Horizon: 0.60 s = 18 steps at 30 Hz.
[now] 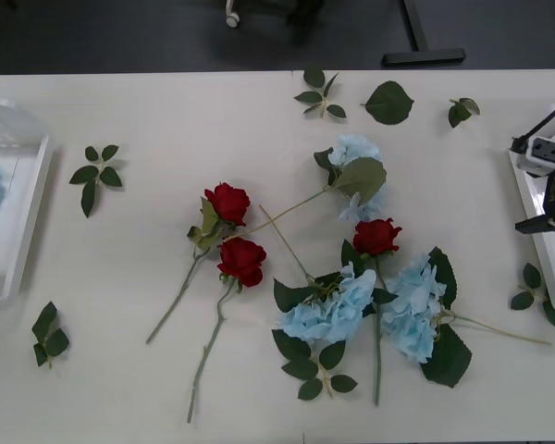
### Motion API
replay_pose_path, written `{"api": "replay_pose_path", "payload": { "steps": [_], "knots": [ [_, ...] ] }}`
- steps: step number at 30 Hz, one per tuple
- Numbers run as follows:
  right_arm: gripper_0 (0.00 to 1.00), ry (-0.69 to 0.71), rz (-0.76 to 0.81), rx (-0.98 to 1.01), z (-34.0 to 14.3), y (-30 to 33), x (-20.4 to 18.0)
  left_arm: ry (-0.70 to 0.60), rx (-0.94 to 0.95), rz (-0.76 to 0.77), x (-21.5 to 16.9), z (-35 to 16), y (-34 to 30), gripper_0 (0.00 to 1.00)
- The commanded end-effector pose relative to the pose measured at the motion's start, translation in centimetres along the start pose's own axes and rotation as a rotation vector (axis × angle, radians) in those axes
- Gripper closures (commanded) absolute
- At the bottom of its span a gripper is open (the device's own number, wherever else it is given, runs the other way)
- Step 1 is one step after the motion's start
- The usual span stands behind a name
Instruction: Place the red flowers into the right box and the blue flowers into the left box. If a person shows an open palm, hand one flower to the person first, then continue sorting.
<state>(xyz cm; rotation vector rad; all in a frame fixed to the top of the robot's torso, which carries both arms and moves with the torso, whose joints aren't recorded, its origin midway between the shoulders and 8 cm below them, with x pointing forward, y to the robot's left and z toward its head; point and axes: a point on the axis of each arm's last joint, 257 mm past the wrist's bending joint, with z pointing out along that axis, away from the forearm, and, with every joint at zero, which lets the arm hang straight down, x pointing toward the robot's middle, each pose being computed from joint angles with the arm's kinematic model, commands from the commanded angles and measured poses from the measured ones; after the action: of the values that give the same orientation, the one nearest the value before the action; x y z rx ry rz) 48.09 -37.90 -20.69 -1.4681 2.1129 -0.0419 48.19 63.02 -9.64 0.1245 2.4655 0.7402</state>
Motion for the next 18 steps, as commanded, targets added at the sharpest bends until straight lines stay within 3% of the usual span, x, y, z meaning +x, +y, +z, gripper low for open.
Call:
{"api": "replay_pose_path", "payload": {
  "steps": [1,7,18],
  "knots": [
    [0.00,0.032,0.037,0.000,-1.7,1.1,4.2,-0.051,0.174,-0.019,-2.2,-3.8,-2.9,0.00],
    [0.00,0.037,0.134,-0.024,-2.5,3.2,7.6,-0.026,0.399,-0.130,-2.6,-9.8,-7.4,0.00],
    [0.00,-0.072,0.318,-0.135,-1.2,8.5,7.4,-0.013,0.599,-0.139,-1.2,-18.4,-7.5,0.00]
  ]
}}
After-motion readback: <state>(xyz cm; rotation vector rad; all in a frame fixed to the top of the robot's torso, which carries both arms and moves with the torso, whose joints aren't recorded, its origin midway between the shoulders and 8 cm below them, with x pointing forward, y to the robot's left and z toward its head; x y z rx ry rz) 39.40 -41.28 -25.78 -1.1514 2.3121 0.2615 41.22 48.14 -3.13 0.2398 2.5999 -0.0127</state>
